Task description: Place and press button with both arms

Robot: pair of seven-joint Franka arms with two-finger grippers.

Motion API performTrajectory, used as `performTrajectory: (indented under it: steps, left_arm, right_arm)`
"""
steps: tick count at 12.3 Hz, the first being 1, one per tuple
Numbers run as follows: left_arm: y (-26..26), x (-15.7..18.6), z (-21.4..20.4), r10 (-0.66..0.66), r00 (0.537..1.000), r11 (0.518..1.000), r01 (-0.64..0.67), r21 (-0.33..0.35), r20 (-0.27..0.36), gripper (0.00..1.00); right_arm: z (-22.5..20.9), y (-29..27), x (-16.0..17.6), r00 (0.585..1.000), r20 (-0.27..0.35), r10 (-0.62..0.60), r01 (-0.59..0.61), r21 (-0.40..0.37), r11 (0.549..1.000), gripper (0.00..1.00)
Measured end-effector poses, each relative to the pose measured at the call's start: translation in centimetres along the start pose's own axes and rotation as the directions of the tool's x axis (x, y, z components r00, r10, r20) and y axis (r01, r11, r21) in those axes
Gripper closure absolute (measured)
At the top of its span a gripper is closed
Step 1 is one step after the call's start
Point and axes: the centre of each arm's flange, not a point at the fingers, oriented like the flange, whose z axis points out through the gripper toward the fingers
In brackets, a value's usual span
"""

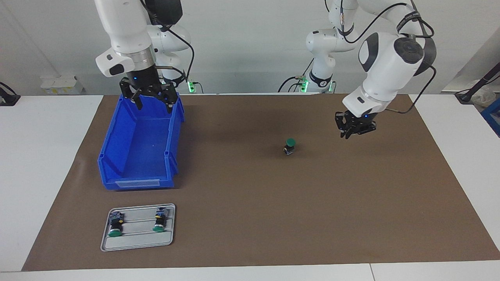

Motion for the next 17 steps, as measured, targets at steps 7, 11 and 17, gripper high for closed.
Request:
performTrajectory:
  steps: [7,11,17]
  left_arm:
    - [-2.3,-1.8,-3.5,-0.205,0.978,0.978,0.207,0.038,-0.032,0.19]
    - [-2.2,-2.2,-3.7,-0.210,0.978,0.977,0.211,0.044,-0.014,0.00]
    - [-2.7,-2.5,-3.6,-0.220,0.976,0.974,0.220,0.046,-0.007,0.00]
  right_arm:
    - [4.9,-17.5,-3.8,0.976,0.013,0.219,-0.220,0.046,0.975,0.04]
    - [9.4,-26.6,-6.1,0.961,0.042,0.273,-0.275,0.039,0.961,0.04]
    - [13.1,-32.9,-9.6,0.958,0.046,0.284,-0.287,0.069,0.955,0.04]
